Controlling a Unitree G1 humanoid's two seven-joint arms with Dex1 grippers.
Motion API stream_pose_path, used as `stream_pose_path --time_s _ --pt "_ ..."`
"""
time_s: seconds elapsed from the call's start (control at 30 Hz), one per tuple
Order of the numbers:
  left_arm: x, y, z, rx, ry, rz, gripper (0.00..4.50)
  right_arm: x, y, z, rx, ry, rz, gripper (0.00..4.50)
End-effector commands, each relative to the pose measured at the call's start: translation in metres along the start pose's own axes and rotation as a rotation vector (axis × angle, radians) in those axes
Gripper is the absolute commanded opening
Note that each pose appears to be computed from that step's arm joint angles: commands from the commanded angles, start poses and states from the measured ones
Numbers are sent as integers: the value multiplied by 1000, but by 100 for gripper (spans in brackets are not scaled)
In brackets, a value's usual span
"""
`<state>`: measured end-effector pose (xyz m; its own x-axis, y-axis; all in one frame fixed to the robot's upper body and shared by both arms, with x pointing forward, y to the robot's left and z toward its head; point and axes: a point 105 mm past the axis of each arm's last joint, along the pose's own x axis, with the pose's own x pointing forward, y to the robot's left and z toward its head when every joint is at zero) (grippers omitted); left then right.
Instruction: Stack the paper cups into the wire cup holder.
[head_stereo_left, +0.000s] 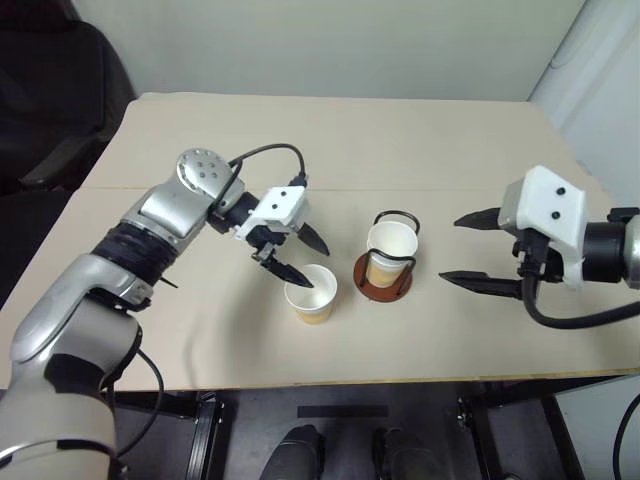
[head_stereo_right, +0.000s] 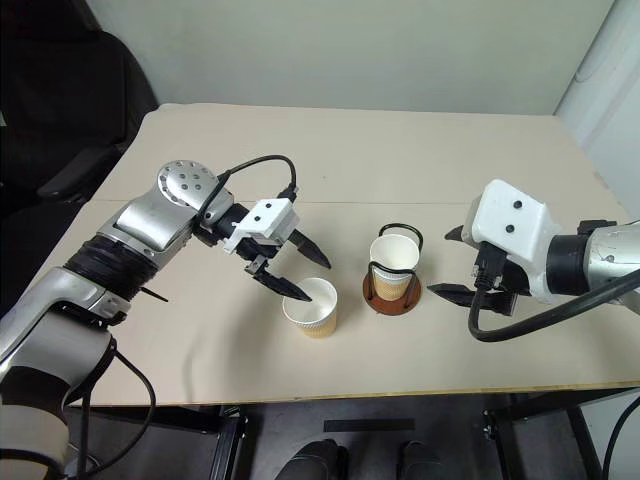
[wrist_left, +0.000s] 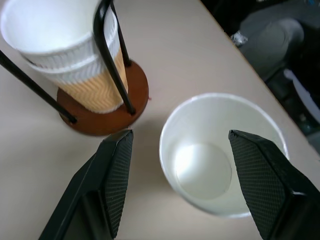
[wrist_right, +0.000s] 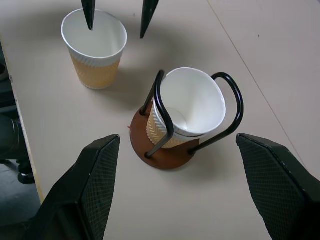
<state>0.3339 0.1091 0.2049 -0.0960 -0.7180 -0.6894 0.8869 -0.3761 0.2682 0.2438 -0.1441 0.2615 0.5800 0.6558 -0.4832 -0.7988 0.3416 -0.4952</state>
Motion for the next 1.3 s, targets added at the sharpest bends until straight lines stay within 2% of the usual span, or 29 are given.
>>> stream_pose_path --time_s 0.03,0.4,0.8,0.9,1.13,1.3 --pt "-6 2 6 58 21 -9 329 -8 -6 7 -36 -22 -55 375" --pt "-2 7 3 64 21 -1 329 -8 -6 4 -37 -15 -67 375" --pt "19 -2 -5 55 38 -69 329 -7 -5 2 -37 -11 -74 375" --pt "25 -5 -11 56 61 -86 267 -7 -5 1 -37 -11 -75 378" --pt "31 -9 -19 46 81 -102 6 -7 -6 2 -39 -13 -74 378" --pt "27 -5 -18 29 85 -79 2 -7 -7 0 -39 -9 -75 378"
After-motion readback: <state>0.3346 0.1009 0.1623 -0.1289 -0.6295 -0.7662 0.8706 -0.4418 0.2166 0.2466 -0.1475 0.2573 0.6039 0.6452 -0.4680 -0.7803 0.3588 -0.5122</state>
